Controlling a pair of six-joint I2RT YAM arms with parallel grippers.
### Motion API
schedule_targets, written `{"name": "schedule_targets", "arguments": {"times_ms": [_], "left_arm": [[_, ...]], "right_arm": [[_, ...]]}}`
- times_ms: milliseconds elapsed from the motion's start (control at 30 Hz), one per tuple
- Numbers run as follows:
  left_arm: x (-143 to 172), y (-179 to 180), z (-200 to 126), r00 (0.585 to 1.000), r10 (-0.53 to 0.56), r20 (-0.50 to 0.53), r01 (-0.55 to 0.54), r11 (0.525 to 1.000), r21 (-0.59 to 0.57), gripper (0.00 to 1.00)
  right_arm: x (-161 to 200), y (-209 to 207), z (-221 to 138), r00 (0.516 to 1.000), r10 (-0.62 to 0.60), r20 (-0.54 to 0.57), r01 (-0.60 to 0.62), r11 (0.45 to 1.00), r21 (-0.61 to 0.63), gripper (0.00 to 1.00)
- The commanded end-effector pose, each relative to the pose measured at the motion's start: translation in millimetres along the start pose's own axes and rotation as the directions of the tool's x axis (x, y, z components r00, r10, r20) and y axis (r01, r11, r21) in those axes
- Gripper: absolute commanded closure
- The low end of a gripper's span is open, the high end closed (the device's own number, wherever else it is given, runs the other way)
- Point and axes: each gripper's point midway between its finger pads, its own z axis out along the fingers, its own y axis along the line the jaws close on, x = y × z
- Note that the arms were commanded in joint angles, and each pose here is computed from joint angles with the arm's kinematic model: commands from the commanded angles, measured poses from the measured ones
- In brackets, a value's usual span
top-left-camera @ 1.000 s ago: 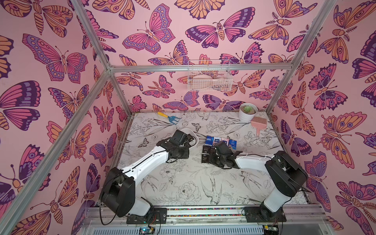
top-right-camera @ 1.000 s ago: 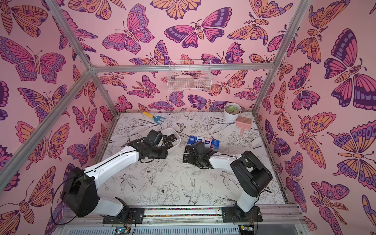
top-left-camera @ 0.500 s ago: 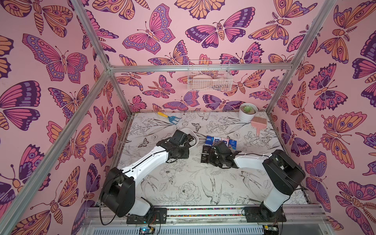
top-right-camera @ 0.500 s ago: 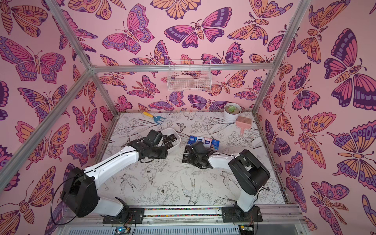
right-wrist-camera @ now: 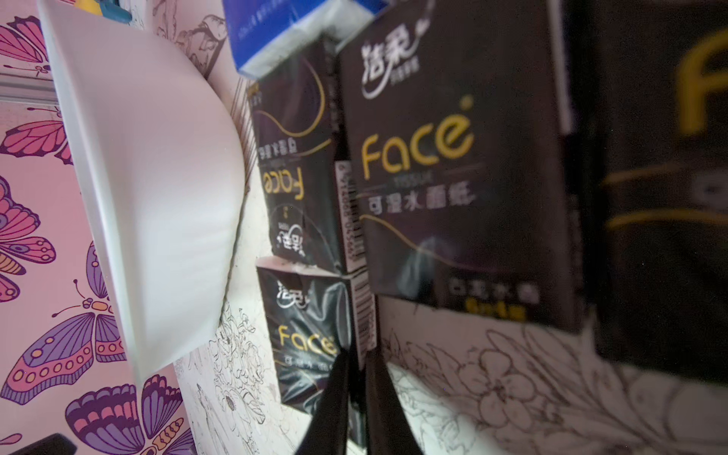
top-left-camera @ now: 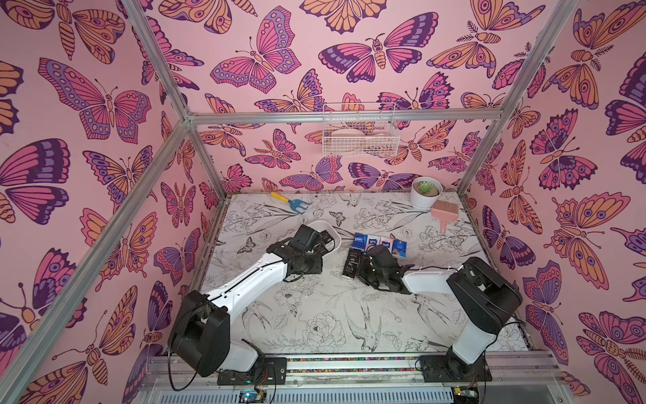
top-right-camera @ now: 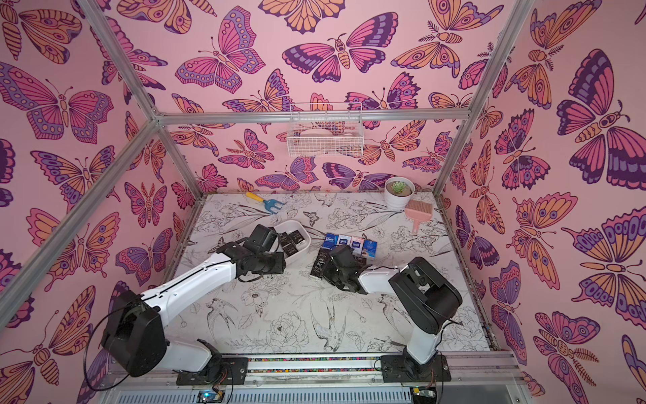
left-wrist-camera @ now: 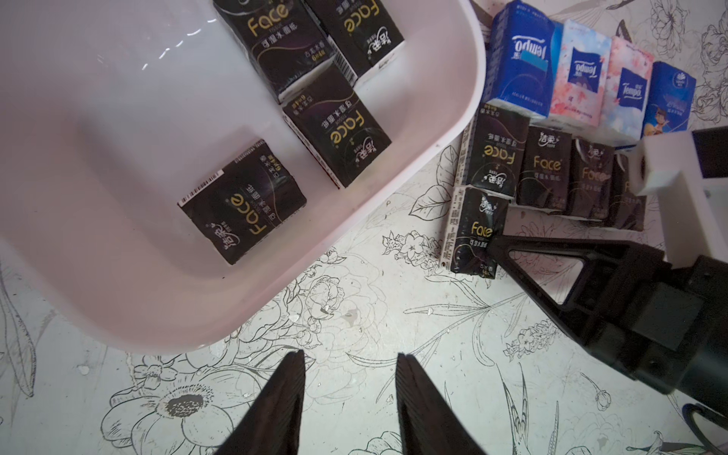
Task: Take the pocket tissues out of the storage box
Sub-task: Move the pocket tissues to the center of the board, then pick up the pocket tissues from the storage box.
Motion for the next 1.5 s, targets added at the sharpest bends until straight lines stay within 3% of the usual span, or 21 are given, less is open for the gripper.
{"name": "schedule_targets", "arguments": {"times_ms": [0, 167, 533, 833, 1200, 1467], "left_arm": [[4.6, 7.8, -4.2, 1.0, -0.008, -0.004, 0.008, 1.0, -0.021, 0.57], [2.9, 5.7, -5.2, 1.0, -0.01, -0.003, 0.01, 1.0, -0.013, 0.56], [-3.8, 1.8, -9.7, 1.0, -0.006, 0.016, 0.006, 1.0, -0.002, 0.57], [-35.8, -3.9, -7.7, 0.998, -0.012, 0.062, 0.014, 1.0, -0.028, 0.56], [-92.0, 37.1, 46.1, 0.981, -0.18, 0.078, 0.19, 0.969, -0.158, 0.55], [-101.6, 46.4, 106.4, 0.963, -0.265, 0.039, 0.268, 0.955, -0.128, 0.55]], "right_arm": [[1.9, -21.3, -4.6, 1.0, 0.012, 0.017, -0.014, 0.996, 0.083, 0.88], [0.5, -20.6, -8.1, 1.0, 0.005, 0.025, -0.007, 0.996, 0.084, 0.86], [-2.1, -7.7, -14.4, 0.999, -0.014, 0.031, 0.012, 0.999, 0.039, 0.69], [-8.8, 6.6, -38.0, 0.994, -0.096, 0.059, 0.094, 0.995, 0.036, 0.56], [-13.4, 7.8, -54.7, 0.968, -0.248, 0.045, 0.242, 0.964, 0.114, 0.51], [-11.4, 9.4, -56.3, 0.961, -0.276, 0.029, 0.272, 0.956, 0.109, 0.49]]}}
